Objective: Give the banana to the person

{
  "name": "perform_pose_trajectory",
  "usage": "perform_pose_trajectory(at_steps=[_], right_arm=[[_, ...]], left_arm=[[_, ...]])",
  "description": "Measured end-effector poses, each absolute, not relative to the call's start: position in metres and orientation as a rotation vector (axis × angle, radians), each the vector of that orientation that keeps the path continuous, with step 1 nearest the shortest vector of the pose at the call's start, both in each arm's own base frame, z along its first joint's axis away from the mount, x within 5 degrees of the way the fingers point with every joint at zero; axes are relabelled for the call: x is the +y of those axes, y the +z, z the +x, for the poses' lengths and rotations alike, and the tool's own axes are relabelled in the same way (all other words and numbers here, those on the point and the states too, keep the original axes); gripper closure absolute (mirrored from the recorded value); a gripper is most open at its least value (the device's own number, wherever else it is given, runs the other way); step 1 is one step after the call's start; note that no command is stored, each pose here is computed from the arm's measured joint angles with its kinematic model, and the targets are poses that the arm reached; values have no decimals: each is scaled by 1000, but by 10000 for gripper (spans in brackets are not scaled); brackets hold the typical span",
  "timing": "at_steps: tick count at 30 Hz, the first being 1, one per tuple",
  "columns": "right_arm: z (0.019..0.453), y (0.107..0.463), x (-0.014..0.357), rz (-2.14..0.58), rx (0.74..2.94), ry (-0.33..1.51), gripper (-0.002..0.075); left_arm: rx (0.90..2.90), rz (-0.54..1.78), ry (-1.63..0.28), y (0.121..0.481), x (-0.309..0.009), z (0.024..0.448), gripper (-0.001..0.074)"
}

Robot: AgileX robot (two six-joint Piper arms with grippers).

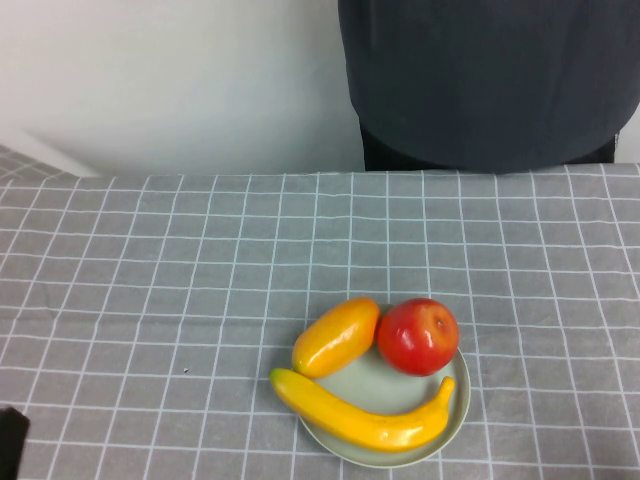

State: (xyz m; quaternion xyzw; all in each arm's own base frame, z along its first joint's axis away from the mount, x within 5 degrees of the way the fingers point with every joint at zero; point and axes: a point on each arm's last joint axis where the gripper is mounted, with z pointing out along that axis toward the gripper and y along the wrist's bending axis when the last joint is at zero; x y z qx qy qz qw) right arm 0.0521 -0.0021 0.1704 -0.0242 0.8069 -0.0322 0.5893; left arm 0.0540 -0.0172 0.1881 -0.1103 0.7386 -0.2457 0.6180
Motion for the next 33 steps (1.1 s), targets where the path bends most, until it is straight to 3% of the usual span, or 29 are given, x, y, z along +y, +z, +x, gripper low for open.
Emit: perform_pose_trajectory(at_steps=[7,21,26,33], right_arm=[[52,170,-2,-56,1879,-75,735],[52,170,-2,-57,1879,-76,735],[52,170,-2,-57,1879,-76,735],[52,170,-2,-57,1879,-76,735]], left_arm=[[1592,-370,-641,196,-13,55,740],[1590,-406,-705,200,-15,54,740],[1646,-192,-685,246,-26,47,740],[2138,323,-669,297,-53,73,741]])
